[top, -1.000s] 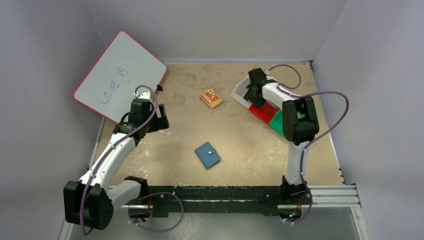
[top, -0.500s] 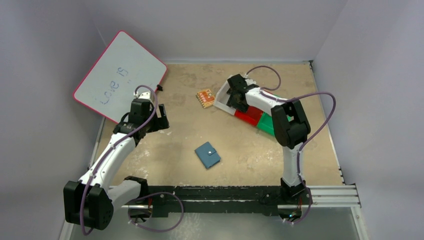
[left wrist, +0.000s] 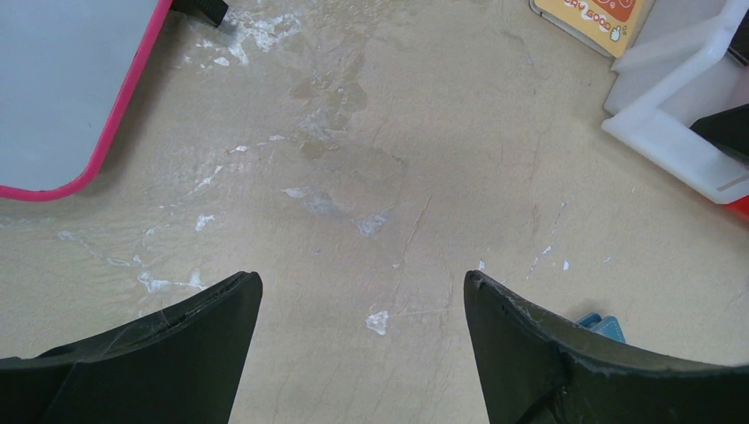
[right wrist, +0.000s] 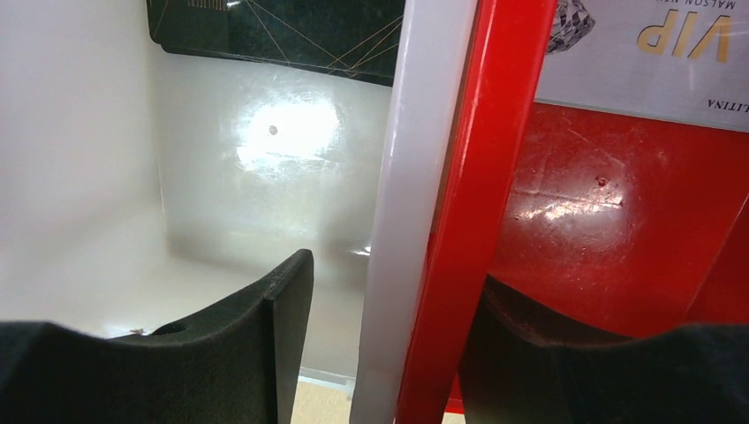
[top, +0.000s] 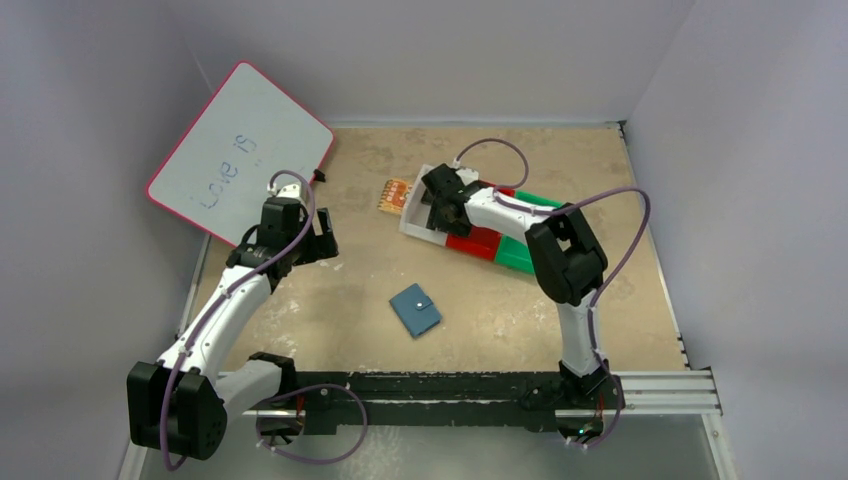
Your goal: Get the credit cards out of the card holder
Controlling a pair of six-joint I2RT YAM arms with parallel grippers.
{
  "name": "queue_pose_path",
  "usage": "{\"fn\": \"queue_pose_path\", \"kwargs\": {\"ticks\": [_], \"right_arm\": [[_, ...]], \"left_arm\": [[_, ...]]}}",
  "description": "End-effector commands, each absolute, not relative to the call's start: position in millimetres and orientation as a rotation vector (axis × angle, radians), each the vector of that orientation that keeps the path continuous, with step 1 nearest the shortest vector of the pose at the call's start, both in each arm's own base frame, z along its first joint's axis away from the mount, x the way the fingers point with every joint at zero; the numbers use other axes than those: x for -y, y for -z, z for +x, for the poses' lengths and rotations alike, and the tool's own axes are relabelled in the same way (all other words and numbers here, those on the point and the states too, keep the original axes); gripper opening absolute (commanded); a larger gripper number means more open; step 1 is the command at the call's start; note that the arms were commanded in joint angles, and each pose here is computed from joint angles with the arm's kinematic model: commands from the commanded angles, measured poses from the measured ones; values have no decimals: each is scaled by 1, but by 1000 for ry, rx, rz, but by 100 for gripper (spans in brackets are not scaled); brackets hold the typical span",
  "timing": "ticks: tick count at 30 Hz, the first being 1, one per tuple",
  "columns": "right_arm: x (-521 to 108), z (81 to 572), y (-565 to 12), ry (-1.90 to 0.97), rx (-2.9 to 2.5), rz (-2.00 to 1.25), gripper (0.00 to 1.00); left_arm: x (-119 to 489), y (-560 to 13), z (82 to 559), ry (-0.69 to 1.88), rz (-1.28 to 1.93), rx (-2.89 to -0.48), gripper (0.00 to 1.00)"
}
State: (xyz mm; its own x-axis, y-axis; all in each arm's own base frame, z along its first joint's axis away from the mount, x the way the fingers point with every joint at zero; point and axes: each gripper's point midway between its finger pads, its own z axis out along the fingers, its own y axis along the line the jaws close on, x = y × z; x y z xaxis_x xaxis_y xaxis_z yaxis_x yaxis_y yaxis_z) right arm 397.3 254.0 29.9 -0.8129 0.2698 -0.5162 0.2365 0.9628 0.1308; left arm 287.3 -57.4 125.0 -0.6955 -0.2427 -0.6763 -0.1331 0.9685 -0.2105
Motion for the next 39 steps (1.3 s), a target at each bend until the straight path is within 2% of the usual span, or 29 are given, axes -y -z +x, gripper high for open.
{"fn": "queue_pose_path", "kwargs": {"ticks": [1,10,18,24,31,36,39], "right_arm": [[-270,377,-32,-59,-2580,243,59],[-299,357,-30,-46,-2568,22,59],[-300,358,-41,-29,-2540,-43,61],[-300,362,-74,-65,-2491,-57,74],[-300,365,-123,-131,-2403,-86,81],[-291,348,-148,-204,-2359,-58,92],[-288,325,-147,-295,-2361,-73,95]], "left_arm": [[56,-142,298,186,-257,-2288,85],[57,-142,298,188,-255,-2289,85],[56,-142,298,185,-256,-2290,85],[57,-140,298,186,-256,-2295,85],[57,-140,298,188,-254,-2296,85],[57,-140,298,189,-254,-2294,85],[57,-139,298,187,-256,-2297,85]]}}
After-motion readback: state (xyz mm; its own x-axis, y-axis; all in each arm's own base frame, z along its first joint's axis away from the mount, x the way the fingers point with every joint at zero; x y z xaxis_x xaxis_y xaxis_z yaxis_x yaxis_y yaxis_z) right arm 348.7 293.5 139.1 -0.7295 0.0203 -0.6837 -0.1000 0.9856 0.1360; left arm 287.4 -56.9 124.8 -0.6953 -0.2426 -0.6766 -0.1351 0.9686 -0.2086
